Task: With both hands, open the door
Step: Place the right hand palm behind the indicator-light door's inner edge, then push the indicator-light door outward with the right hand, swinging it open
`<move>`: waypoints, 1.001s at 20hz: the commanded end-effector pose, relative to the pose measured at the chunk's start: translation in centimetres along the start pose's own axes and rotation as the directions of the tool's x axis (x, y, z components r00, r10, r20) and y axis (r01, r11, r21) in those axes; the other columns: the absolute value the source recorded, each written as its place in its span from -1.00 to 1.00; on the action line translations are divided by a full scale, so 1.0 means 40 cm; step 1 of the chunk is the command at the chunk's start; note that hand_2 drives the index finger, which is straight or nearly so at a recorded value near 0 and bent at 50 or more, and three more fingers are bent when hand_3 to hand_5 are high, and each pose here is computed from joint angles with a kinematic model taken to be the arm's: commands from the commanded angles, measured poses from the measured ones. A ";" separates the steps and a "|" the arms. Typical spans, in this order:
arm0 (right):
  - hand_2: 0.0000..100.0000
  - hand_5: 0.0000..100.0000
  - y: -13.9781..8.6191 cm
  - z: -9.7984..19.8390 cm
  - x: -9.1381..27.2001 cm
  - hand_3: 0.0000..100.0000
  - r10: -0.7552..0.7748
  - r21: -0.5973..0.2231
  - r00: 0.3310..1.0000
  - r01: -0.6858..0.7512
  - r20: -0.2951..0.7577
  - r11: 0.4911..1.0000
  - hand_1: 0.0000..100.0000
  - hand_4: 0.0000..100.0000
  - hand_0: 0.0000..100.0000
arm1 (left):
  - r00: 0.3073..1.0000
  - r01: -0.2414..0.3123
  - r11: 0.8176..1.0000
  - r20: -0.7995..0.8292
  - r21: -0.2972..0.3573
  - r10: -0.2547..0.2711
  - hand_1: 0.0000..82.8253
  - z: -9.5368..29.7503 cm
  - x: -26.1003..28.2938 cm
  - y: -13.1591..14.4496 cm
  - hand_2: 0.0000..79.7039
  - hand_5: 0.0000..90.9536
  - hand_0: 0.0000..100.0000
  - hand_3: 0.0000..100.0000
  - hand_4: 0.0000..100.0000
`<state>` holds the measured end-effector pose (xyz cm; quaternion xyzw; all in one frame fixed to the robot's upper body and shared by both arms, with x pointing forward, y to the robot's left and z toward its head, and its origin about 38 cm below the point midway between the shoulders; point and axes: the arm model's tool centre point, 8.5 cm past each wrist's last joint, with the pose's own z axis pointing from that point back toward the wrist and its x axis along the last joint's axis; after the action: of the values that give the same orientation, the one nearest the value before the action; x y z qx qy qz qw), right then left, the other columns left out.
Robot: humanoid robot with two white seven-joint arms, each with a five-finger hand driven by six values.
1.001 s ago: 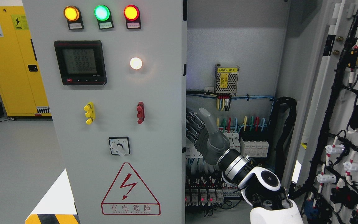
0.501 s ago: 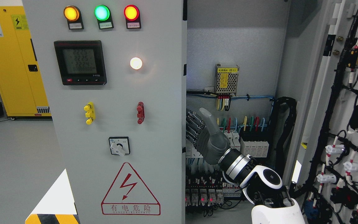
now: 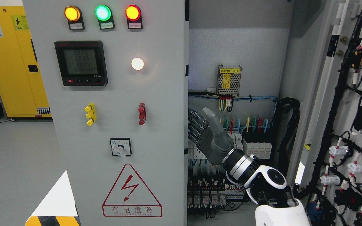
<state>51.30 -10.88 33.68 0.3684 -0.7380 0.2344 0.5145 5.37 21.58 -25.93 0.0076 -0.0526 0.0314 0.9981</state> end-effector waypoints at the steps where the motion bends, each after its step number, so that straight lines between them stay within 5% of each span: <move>1: -1.00 -1.00 0.000 0.000 -0.001 -1.00 -0.006 0.024 1.000 0.006 -0.004 1.000 -0.87 -1.00 -0.57 | 1.000 -0.002 1.000 0.000 -0.001 0.002 -1.00 0.000 0.000 0.000 -1.00 -1.00 -1.00 -0.96 -1.00; 20: -1.00 -1.00 0.002 -0.004 -0.002 -1.00 -0.017 0.076 1.000 0.018 -0.005 0.997 -0.87 -1.00 -0.57 | 1.000 -0.002 1.000 0.000 -0.001 0.002 -1.00 0.000 0.000 0.000 -1.00 -1.00 -1.00 -0.98 -1.00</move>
<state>51.05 -10.50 33.83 0.3976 -0.7222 0.2688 0.4980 5.35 21.55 -25.94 0.0073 -0.0513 0.0324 0.9981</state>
